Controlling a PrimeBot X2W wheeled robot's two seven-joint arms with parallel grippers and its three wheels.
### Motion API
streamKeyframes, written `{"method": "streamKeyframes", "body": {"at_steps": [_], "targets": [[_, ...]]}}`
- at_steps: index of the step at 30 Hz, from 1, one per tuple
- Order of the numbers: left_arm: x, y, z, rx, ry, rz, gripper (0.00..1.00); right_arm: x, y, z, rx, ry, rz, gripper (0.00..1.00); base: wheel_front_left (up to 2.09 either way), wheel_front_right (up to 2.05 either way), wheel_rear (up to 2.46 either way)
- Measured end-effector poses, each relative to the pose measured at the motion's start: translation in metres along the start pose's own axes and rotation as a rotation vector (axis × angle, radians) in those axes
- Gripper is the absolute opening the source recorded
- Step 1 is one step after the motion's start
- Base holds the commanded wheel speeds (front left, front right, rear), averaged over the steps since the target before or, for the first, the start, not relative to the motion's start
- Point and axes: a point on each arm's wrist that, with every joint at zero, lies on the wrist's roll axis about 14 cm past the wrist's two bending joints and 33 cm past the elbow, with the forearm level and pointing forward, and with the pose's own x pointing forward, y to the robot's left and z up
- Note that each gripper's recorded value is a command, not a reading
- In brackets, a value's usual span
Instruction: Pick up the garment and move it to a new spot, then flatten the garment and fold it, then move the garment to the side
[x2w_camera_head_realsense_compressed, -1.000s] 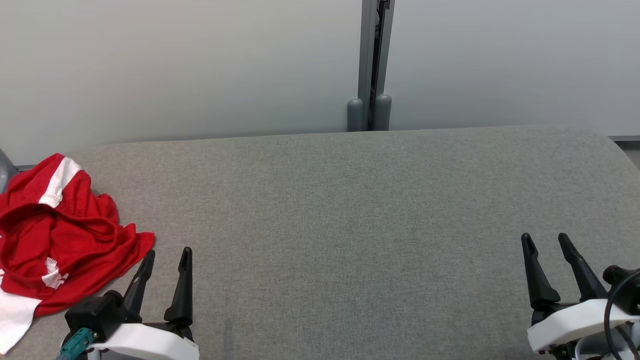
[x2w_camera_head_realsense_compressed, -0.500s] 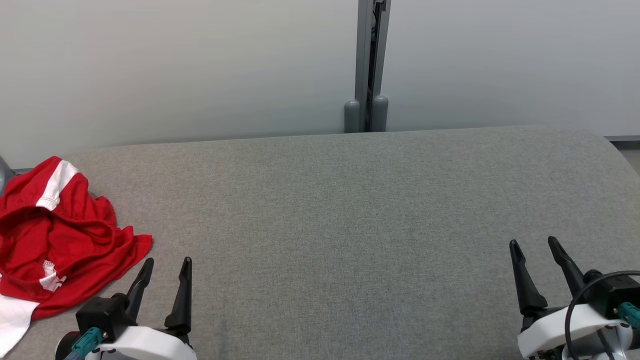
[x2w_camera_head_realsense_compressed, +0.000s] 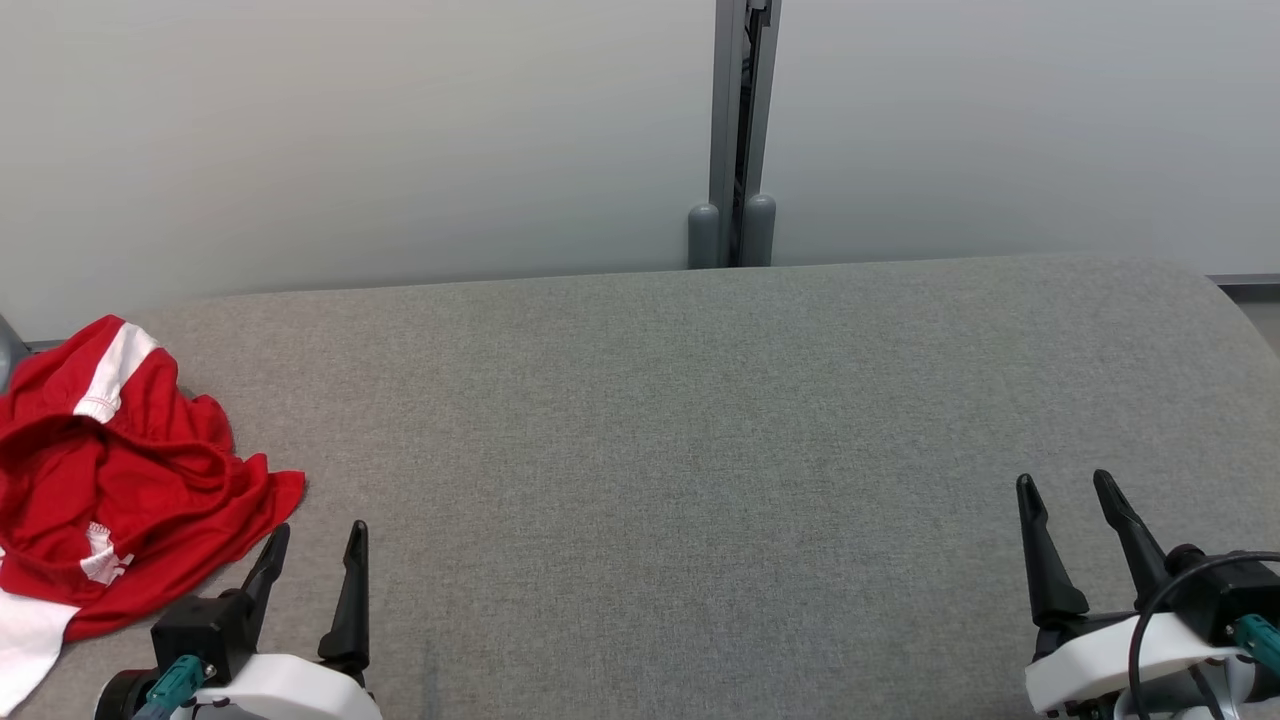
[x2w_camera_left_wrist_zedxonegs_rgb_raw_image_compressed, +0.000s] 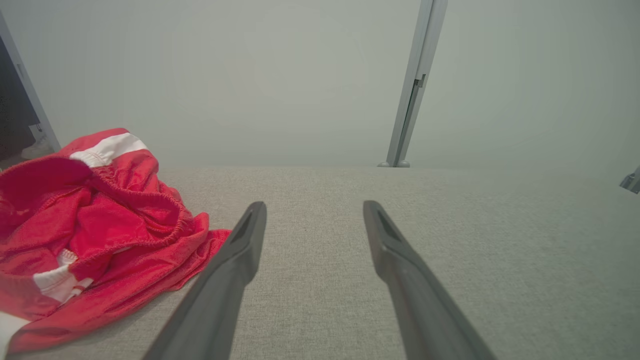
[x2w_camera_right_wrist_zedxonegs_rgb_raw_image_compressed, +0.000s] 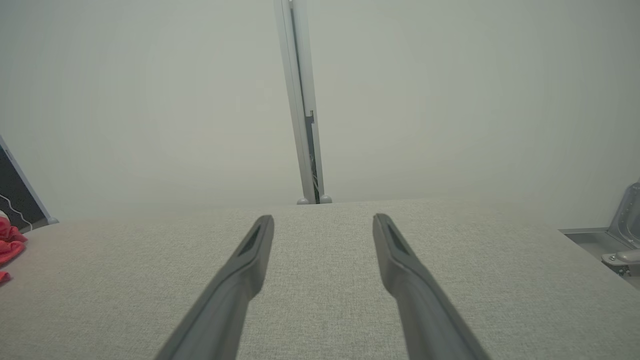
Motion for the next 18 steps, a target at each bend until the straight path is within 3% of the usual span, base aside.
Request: {"method": "streamKeyframes", "body": {"at_steps": [18], "targets": [[0.002, 0.011, 0.006, 0.085, -0.018, 0.040, 1.00, -0.001, 0.010, -0.002, -0.009, -0.020, 0.036, 1.00, 0.00, 0.00, 0.00]]}}
